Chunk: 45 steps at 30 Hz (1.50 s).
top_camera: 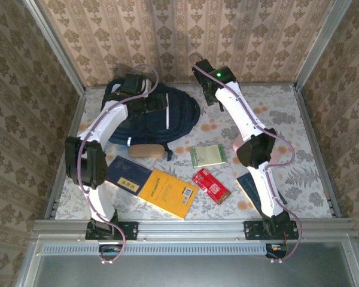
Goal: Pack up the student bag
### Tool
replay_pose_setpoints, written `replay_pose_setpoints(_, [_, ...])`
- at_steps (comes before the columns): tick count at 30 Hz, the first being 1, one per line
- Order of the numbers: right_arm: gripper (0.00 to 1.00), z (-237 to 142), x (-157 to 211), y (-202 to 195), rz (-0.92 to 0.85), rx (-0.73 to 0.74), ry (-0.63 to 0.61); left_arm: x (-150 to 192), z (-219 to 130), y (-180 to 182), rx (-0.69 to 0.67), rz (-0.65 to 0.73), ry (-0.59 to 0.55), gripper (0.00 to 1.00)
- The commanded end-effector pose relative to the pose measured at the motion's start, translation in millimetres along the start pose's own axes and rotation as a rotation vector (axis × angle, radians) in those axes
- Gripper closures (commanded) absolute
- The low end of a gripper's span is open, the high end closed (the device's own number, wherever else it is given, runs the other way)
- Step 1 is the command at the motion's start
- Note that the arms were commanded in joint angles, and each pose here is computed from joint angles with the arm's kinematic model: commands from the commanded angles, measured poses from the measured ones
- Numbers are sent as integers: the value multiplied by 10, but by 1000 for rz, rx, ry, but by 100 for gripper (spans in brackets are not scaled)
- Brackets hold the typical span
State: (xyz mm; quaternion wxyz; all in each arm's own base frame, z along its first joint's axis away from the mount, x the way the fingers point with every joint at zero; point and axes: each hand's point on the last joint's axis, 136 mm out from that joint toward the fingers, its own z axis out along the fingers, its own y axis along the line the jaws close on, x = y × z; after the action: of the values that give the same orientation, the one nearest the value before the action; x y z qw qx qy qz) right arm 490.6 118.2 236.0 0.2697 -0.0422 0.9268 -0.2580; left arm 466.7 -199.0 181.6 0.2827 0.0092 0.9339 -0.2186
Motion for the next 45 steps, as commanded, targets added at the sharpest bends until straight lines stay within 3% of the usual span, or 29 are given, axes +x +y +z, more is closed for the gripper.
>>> replay_pose_setpoints(1, [10, -209, 97, -256, -83, 95, -31, -4, 160, -18, 18, -30, 39, 9])
replay_pose_setpoints(4, [9, -183, 380, -275, -80, 42, 34, 27, 390, -12, 40, -38, 76, 12])
replay_pose_setpoints(12, [14, -419, 730, 328, 64, -447, -11, 131, 821, -172, 229, -74, 166, 20])
replay_pose_setpoints(15, [26, -470, 872, 511, 86, -561, -13, 165, 901, -320, 348, -85, 181, 24])
replay_pose_setpoints(20, [55, -497, 1083, 649, 139, -660, -49, 301, 1001, -405, 423, -93, 228, 37])
replay_pose_setpoints(26, [67, -381, 1263, 795, 154, -697, -25, 332, 1064, -369, 420, -100, 227, 65])
replay_pose_setpoints(28, [68, -445, 1244, 836, 177, -738, -35, 345, 1112, -327, 397, -105, 235, 73])
replay_pose_setpoints(32, [69, -582, 1181, 845, 202, -783, -68, 354, 1192, -280, 367, -116, 253, 75])
replay_pose_setpoints(36, [66, -665, 1211, 915, 200, -814, -73, 394, 1241, -306, 350, -101, 278, 62])
replay_pose_setpoints(38, [66, -735, 1231, 977, 198, -838, -79, 441, 1274, -302, 338, -90, 303, 63])
replay_pose_setpoints(42, [63, -786, 1258, 1099, 194, -866, -102, 409, 1252, -345, 353, -82, 297, 88])
replay_pose_setpoints(43, [59, -761, 1277, 1100, 208, -854, -95, 373, 1223, -375, 361, -80, 289, 97])
replay_pose_setpoints(45, [44, -761, 1275, 1075, 247, -844, -68, 263, 1130, -414, 363, -71, 263, 100])
